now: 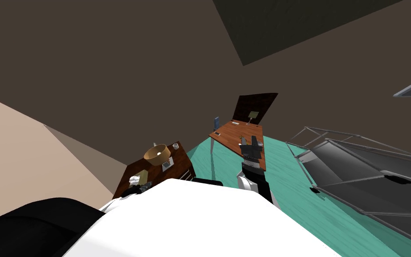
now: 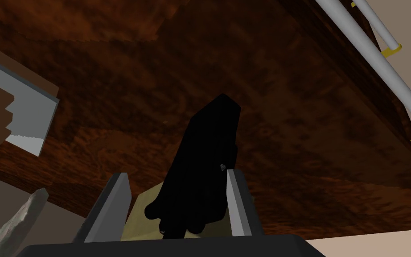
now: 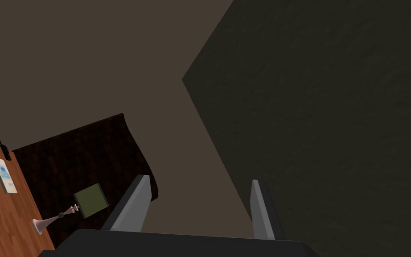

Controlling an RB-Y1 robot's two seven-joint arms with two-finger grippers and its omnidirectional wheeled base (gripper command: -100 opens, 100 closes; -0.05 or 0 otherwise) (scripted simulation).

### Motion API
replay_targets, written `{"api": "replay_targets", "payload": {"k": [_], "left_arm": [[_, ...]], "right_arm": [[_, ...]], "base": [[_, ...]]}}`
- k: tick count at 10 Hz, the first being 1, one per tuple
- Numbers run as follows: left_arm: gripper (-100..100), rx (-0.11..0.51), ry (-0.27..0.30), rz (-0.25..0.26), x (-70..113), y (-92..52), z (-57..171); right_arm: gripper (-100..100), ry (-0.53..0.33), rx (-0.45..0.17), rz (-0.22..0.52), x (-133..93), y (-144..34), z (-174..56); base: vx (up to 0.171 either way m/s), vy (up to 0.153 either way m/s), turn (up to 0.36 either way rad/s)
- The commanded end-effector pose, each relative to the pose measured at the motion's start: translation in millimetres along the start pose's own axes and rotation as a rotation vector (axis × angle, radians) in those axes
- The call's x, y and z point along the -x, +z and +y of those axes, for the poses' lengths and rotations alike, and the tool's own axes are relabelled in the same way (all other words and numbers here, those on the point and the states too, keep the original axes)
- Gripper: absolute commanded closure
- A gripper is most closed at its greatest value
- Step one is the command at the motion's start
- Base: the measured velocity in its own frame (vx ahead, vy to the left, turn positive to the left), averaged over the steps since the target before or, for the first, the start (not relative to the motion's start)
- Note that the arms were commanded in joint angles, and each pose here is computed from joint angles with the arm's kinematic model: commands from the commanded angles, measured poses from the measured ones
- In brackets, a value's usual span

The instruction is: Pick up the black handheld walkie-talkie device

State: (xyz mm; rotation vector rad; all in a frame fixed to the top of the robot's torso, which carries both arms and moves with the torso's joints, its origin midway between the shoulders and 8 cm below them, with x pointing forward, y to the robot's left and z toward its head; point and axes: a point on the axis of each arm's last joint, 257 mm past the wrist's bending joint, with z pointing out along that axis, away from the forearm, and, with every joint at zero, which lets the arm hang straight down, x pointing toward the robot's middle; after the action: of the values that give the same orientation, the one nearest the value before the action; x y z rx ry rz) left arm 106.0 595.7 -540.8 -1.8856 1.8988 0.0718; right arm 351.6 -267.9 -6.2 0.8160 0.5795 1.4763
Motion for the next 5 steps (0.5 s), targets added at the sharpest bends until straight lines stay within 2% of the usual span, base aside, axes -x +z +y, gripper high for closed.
{"api": "replay_targets", "payload": {"k": [1, 4, 5], "left_arm": [[100, 0.0, 0.0, 0.0, 0.0, 0.0, 0.0], [100, 0.001, 0.002, 0.0, 0.1, 0.0, 0.3], [0, 0.001, 0.002, 0.0, 0.0, 0.0, 0.2]], "right_arm": [[0, 0.0, 0.0, 0.0, 0.0, 0.0, 0.0], [0, 0.0, 0.0, 0.0, 0.0, 0.0, 0.0], [0, 0.0, 0.0, 0.0, 0.0, 0.0, 0.0]], "base": [[0.0, 0.0, 0.0], [0.0, 0.0, 0.0], [0.0, 0.0, 0.0]]}}
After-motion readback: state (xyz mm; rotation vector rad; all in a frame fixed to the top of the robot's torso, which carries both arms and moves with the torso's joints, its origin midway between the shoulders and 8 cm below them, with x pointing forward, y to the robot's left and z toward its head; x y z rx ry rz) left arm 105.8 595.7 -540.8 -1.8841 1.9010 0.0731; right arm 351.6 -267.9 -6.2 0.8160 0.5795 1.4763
